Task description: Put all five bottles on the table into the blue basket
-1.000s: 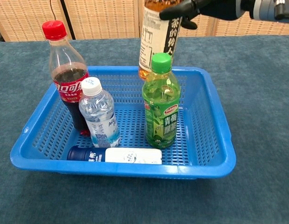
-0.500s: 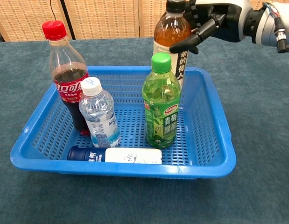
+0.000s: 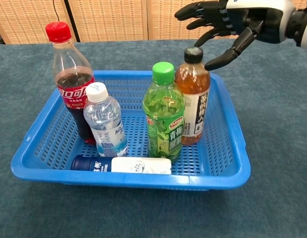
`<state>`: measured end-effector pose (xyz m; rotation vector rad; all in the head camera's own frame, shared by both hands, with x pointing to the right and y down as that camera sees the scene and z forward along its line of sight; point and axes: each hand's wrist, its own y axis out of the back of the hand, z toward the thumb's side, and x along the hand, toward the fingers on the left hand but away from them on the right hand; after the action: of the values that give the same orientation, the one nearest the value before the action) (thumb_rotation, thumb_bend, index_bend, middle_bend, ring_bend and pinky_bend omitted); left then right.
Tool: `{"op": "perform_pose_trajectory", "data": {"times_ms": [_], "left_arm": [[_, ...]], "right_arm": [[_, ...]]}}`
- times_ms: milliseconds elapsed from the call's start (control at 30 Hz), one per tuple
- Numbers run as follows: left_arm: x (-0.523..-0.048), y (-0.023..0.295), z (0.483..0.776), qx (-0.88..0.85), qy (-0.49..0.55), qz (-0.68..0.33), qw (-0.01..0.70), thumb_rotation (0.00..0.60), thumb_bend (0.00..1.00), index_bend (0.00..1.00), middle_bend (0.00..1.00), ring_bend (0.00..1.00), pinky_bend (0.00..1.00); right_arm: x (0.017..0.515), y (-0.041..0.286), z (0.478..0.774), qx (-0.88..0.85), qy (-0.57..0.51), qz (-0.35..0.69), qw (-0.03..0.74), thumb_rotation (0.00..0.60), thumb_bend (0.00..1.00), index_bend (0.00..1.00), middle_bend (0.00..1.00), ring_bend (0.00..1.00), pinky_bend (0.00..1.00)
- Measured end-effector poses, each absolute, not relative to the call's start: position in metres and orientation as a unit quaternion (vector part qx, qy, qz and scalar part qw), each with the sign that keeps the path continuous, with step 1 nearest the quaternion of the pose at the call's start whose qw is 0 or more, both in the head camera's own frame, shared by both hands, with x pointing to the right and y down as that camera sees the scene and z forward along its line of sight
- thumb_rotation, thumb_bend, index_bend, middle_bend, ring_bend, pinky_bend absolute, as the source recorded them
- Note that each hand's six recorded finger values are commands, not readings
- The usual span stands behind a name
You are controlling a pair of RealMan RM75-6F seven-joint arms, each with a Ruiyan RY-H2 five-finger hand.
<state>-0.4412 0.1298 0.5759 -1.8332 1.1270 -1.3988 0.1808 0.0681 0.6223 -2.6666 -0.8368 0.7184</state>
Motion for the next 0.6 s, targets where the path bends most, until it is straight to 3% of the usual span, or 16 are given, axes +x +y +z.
{"op": "perform_pose_trajectory", "data": {"times_ms": [367,500,600], "left_arm": [[-0.452,0.147,0.567,-0.647,0.429,-0.541,0.322,0.600,0.24,0.00,0.00,0.00,0.00],[-0.455,0.159,0.568,-0.640,0.428,-0.549,0.325,0.600,0.24,0.00,0.00,0.00,0.00],[-0.460,0.172,0.571,-0.636,0.425,-0.560,0.317,0.600,0.24,0.00,0.00,0.00,0.00]], "right_arm": [[0.254,0.059,0.564,-0.819,-0.329,0.315,0.348,0.600,0.00,0.00,0.00,0.00,0.05],[0.296,0.079,0.545,-0.752,-0.353,0.361,0.424,0.600,0.00,0.00,0.00,0.00,0.02],[0.328,0.108,0.544,-0.721,-0.362,0.396,0.438,0.600,0.00,0.00,0.00,0.00,0.00]]}}
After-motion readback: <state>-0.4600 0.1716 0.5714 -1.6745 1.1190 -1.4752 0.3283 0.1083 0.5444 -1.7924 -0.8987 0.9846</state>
